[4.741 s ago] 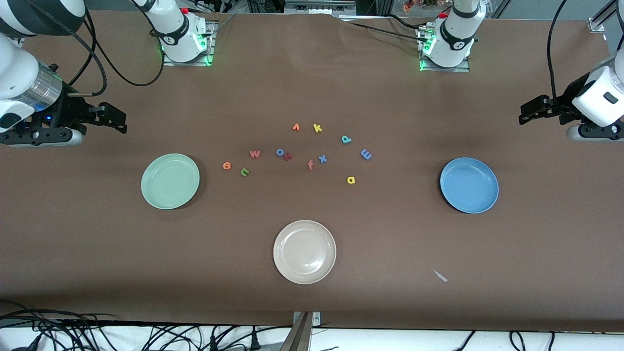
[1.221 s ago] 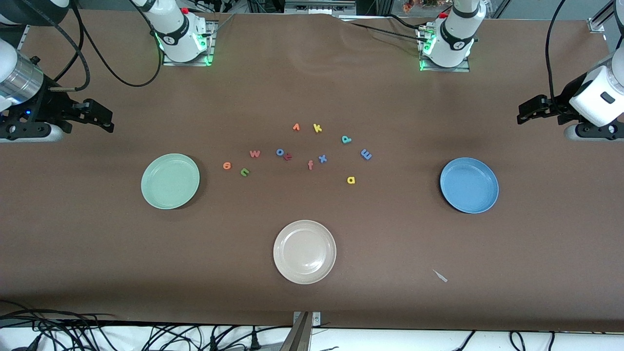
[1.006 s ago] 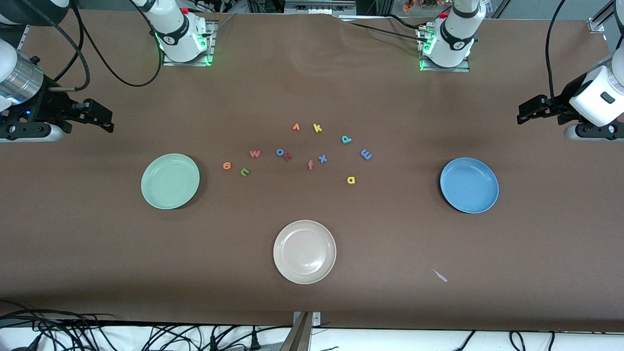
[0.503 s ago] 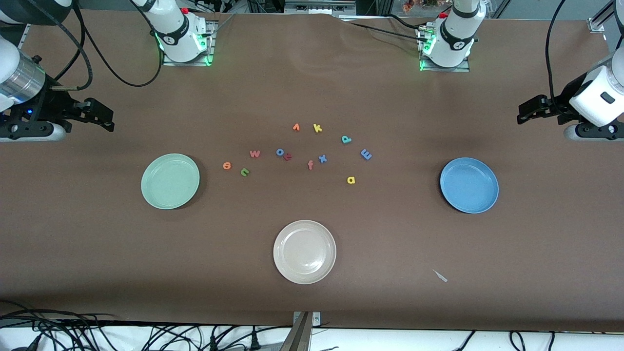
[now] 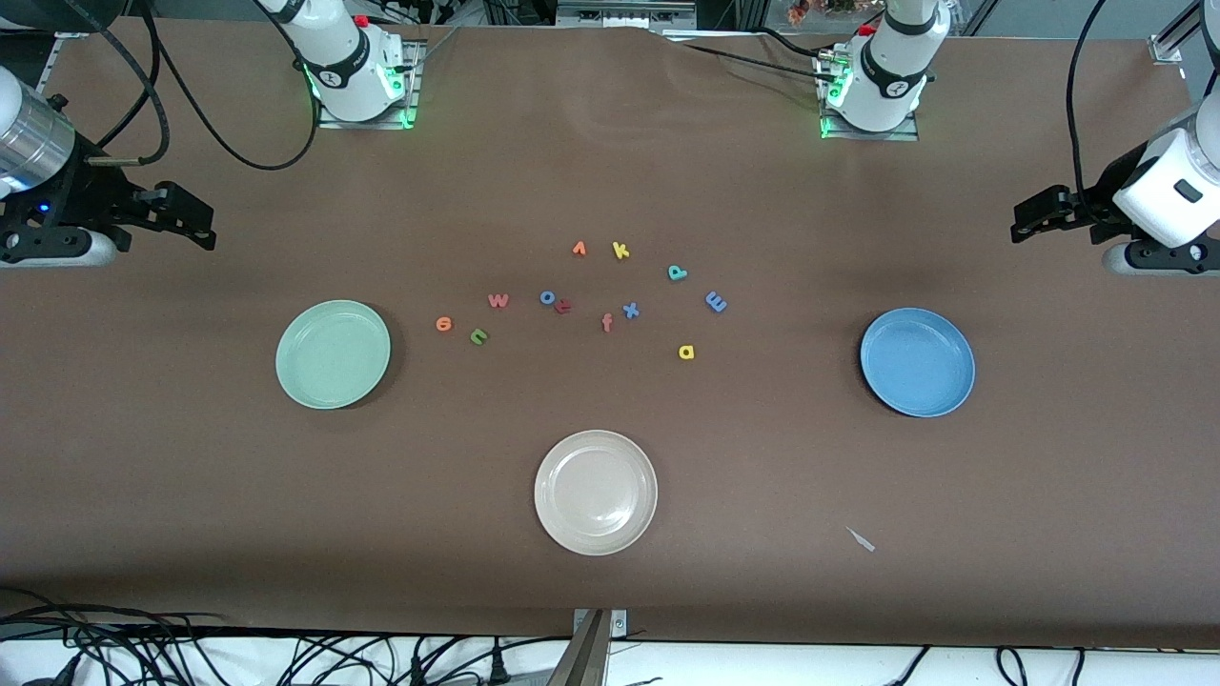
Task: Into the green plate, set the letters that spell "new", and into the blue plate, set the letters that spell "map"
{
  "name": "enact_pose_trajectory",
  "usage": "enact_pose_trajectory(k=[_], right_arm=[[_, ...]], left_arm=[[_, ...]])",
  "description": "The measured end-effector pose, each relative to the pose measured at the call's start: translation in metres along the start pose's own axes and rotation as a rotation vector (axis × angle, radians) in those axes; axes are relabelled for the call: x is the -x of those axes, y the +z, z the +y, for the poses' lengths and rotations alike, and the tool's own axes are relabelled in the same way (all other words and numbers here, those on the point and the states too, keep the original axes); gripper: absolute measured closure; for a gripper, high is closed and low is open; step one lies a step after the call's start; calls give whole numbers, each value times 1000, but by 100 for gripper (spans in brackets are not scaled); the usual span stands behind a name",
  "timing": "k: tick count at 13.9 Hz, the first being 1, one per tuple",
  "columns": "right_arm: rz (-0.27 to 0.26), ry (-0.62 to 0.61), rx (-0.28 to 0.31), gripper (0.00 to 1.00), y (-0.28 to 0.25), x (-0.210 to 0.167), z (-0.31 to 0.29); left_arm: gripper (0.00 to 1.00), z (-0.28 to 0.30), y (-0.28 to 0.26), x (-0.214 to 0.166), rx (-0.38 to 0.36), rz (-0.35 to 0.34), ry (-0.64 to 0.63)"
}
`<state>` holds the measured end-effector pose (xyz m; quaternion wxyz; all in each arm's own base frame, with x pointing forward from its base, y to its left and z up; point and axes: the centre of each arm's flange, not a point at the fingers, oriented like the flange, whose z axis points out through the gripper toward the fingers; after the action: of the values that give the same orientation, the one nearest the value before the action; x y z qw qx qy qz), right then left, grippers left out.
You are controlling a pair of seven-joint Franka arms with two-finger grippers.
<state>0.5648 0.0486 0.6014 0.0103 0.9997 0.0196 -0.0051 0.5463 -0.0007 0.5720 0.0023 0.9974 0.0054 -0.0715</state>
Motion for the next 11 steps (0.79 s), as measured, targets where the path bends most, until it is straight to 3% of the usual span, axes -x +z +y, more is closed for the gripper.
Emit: enact_pose_trajectory(k=[11], right_arm=[[-21,-4,-2,0,2,2,-2]], left_arm=[[0,0,0,0,0,-1,0]])
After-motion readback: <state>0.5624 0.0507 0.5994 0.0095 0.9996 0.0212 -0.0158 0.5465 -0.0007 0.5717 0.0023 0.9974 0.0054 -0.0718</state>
